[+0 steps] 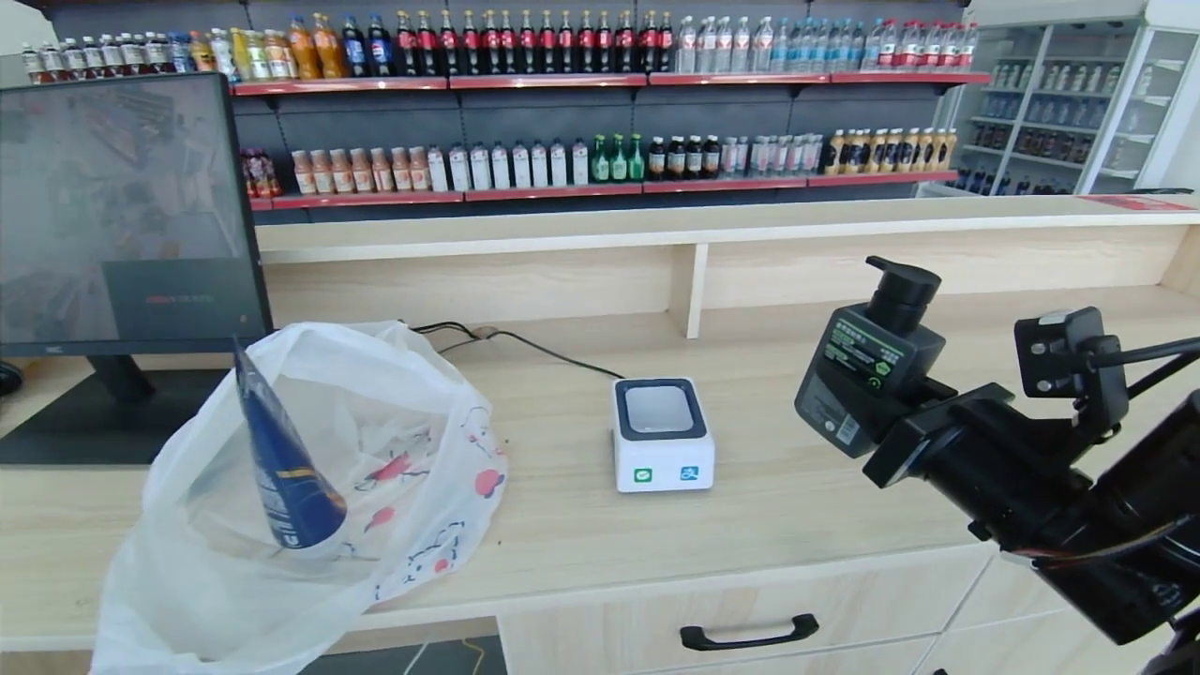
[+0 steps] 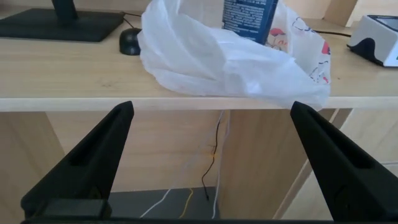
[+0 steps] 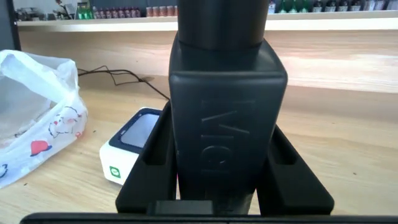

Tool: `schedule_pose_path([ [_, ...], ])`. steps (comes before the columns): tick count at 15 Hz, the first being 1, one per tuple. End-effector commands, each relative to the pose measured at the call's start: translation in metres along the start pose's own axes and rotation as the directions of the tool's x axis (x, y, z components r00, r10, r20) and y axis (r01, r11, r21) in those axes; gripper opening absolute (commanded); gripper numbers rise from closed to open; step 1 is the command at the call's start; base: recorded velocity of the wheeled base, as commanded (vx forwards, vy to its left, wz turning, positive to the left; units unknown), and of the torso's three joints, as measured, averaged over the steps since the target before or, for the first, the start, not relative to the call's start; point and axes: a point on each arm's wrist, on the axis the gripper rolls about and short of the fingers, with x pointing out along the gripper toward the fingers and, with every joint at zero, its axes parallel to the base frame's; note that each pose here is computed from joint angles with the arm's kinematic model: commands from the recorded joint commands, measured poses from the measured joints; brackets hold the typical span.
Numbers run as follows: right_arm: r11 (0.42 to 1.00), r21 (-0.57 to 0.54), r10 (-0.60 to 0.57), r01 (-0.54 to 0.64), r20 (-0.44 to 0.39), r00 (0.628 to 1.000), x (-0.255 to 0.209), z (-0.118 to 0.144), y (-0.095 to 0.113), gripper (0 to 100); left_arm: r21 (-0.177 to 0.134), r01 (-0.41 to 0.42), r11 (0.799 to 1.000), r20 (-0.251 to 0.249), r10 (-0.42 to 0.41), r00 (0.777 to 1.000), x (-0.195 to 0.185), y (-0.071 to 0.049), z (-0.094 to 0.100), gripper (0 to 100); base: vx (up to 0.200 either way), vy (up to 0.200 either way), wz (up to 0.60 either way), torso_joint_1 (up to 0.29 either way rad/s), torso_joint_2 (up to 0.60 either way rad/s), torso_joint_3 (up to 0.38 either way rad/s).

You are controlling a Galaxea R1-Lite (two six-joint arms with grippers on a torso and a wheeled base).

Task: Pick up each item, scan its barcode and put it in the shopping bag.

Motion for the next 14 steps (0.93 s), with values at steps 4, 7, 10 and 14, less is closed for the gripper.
schedule_pose_path([
  [4,1.0,-0.002,-0.006,0.006,-0.006,1.0,-0.002,-0.001,-0.002,0,-0.001,0.0,1.0,0.001,0.0,1.0,0.0,0.0,0.0,100,0.0,0.0,0.45,0.003,0.0,0.002],
  [7,1.0,-0.006,0.002,-0.002,0.007,1.0,0.0,0.002,-0.001,0,-0.001,0.0,1.0,-0.001,0.0,1.0,0.0,0.0,0.0,100,0.0,0.0,0.0,0.0,0.0,0.0],
  [10,0.997,-0.038,0.076,-0.074,0.044,0.996,0.013,0.007,0.003,0,-0.001,0.0,1.0,0.001,0.0,1.0,0.0,0.0,0.0,100,0.0,0.0,0.0,0.0,0.0,0.0],
  [14,0.97,-0.191,0.16,-0.151,0.032,0.987,0.037,-0.005,0.004,0,0.0,0.001,1.0,-0.001,-0.001,1.0,0.0,0.0,0.0,100,0.0,0.0,0.0,0.0,0.0,0.0],
])
